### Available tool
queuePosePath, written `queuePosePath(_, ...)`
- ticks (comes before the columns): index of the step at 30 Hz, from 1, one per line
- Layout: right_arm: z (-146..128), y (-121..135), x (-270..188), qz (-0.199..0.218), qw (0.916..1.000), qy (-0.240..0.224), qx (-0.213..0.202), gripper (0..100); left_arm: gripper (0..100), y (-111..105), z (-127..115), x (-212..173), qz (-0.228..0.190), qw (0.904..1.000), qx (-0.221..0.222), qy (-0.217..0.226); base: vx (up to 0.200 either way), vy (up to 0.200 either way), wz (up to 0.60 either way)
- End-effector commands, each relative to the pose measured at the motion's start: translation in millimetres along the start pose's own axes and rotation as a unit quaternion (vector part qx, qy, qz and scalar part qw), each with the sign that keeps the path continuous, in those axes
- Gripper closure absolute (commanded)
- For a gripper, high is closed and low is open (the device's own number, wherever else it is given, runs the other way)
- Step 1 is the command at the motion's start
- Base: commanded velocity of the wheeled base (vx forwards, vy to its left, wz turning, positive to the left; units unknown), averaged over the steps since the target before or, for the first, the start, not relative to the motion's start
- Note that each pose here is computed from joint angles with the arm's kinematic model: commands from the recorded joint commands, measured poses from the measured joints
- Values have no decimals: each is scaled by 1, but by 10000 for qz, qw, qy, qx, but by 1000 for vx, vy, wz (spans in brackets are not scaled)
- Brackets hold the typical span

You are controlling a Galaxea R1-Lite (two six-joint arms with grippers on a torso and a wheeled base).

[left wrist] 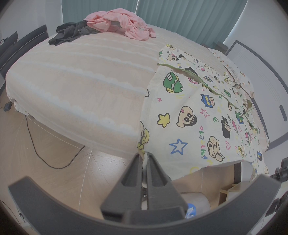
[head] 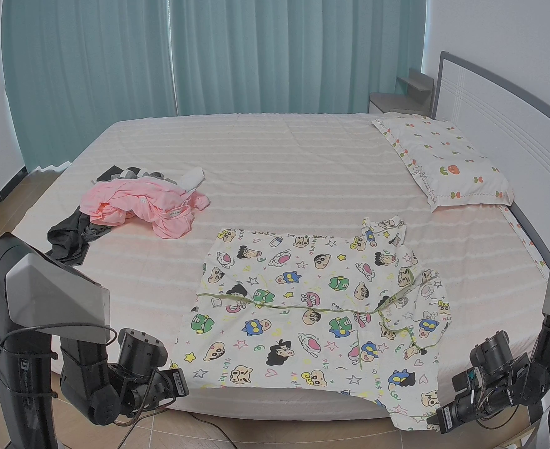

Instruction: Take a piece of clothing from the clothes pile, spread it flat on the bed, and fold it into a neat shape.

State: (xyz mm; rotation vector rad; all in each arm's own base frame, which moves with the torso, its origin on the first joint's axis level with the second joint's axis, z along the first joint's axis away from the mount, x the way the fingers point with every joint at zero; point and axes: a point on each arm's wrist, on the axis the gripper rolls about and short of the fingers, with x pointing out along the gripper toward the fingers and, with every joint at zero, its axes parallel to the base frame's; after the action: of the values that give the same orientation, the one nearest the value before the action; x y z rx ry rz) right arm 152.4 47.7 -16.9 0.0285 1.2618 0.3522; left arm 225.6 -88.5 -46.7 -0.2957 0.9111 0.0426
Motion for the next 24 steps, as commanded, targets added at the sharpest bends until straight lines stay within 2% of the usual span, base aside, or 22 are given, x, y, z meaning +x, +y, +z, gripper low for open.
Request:
queuePosePath(1, -4, 4, -7, 21, 9999, -52, -92, 100, 100, 1, -5, -7, -41, 9999, 57, 113, 0, 0, 0)
queuePosePath(7, -3, 4, -9, 29, 9998, -134, -131, 100, 100, -1, -2, -9, -100, 9999, 41, 25, 0, 0, 0)
queuePosePath(10, 2, 4, -16, 48, 9989, -452, -134, 100, 100, -5, 5, -11, -201, 9997, 6, -127, 0, 0, 0)
queuePosePath(11, 5, 5, -22, 61, 9972, -729, -122, 100, 100, -8, 9, -13, -272, 9994, -13, -234, 0, 0, 0)
queuePosePath(14, 10, 3, -33, 45, 9931, -1165, -87, 100, 100, -13, 18, -14, -398, 9983, -55, -423, 0, 0, 0)
queuePosePath(19, 22, 2, -45, 19, 9862, -1655, -40, 100, 100, -22, 32, -18, -579, 9958, -112, -693, 0, 0, 0)
queuePosePath(24, 36, -1, -48, -11, 9809, -1946, 61, 100, 100, -28, 44, -11, -538, 9961, -150, -687, 0, 0, 0)
